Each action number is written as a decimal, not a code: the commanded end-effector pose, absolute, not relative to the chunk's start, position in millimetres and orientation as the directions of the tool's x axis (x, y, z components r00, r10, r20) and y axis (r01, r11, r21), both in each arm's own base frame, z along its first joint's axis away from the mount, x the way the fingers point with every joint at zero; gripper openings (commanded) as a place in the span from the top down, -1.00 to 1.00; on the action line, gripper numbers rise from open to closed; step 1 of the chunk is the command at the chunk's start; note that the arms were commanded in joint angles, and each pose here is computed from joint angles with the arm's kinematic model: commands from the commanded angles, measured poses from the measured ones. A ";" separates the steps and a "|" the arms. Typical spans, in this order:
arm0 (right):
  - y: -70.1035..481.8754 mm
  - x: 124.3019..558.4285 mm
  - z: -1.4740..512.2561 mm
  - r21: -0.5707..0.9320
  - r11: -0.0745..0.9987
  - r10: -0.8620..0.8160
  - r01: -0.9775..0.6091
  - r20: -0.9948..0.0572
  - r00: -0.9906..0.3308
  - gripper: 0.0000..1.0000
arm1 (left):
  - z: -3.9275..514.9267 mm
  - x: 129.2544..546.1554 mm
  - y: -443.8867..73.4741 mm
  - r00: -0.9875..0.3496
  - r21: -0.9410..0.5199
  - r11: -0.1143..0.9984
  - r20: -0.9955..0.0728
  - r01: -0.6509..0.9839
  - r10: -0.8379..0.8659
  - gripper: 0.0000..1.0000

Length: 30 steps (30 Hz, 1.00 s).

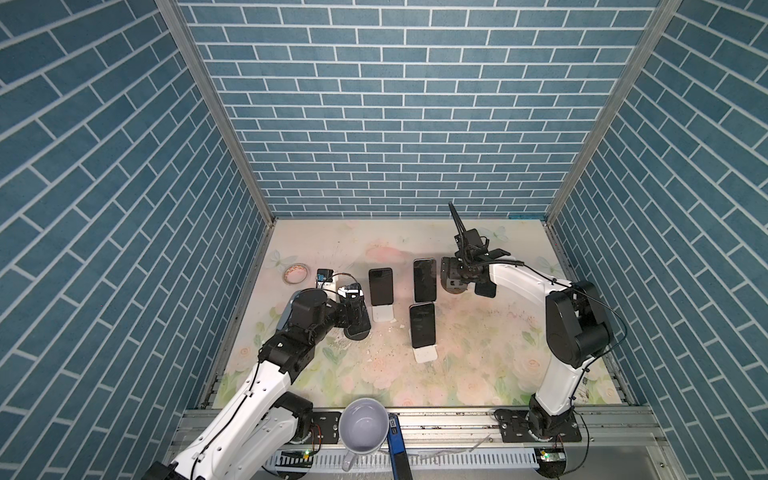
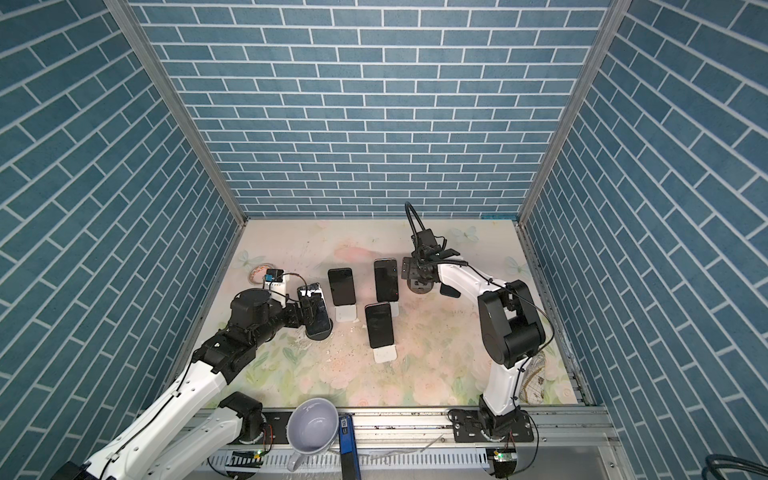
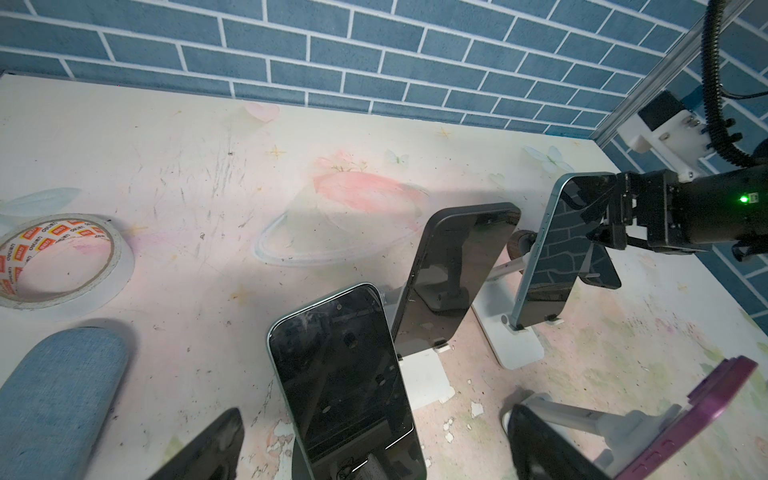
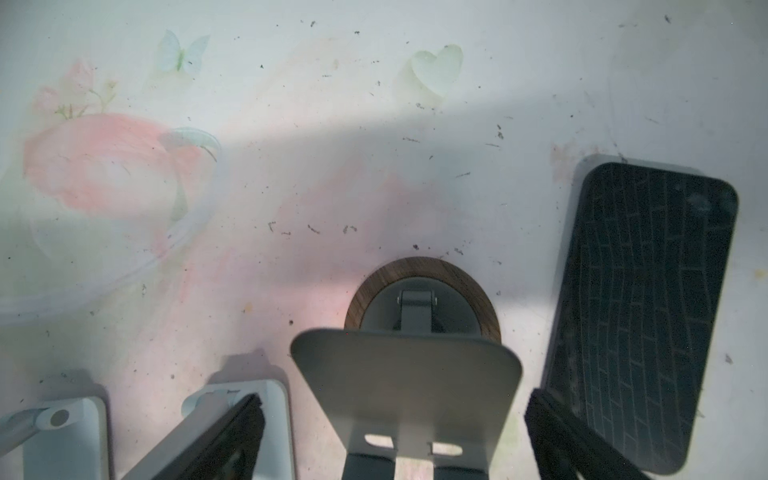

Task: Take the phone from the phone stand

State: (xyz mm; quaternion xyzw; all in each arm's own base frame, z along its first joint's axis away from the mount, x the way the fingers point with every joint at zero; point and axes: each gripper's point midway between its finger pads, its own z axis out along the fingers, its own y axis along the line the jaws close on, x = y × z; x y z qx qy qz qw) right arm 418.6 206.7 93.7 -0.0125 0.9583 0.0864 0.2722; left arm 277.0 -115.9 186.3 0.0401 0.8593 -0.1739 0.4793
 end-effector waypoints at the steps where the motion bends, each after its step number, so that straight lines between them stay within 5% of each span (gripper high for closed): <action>1: 208.9 429.4 98.3 0.127 0.990 0.013 -0.065 -0.539 -0.842 -0.95 | 195.4 280.8 -116.6 -0.513 -0.259 0.937 -0.852 0.236 -0.106 -0.99; 8: 209.9 434.8 89.6 0.114 0.992 0.019 -0.050 -0.535 -0.845 -0.75 | 193.6 280.1 -115.1 -0.521 -0.253 0.940 -0.847 0.229 -0.101 -0.99; 16: 208.7 434.9 91.5 0.095 0.994 0.001 -0.060 -0.536 -0.844 -0.18 | 194.6 280.4 -112.9 -0.516 -0.248 0.943 -0.850 0.220 -0.103 -0.99; 30: 182.2 452.0 178.8 0.146 0.987 0.047 -0.070 -0.674 -0.737 -0.14 | 197.0 279.0 -114.2 -0.521 -0.248 0.942 -0.848 0.228 -0.097 -0.99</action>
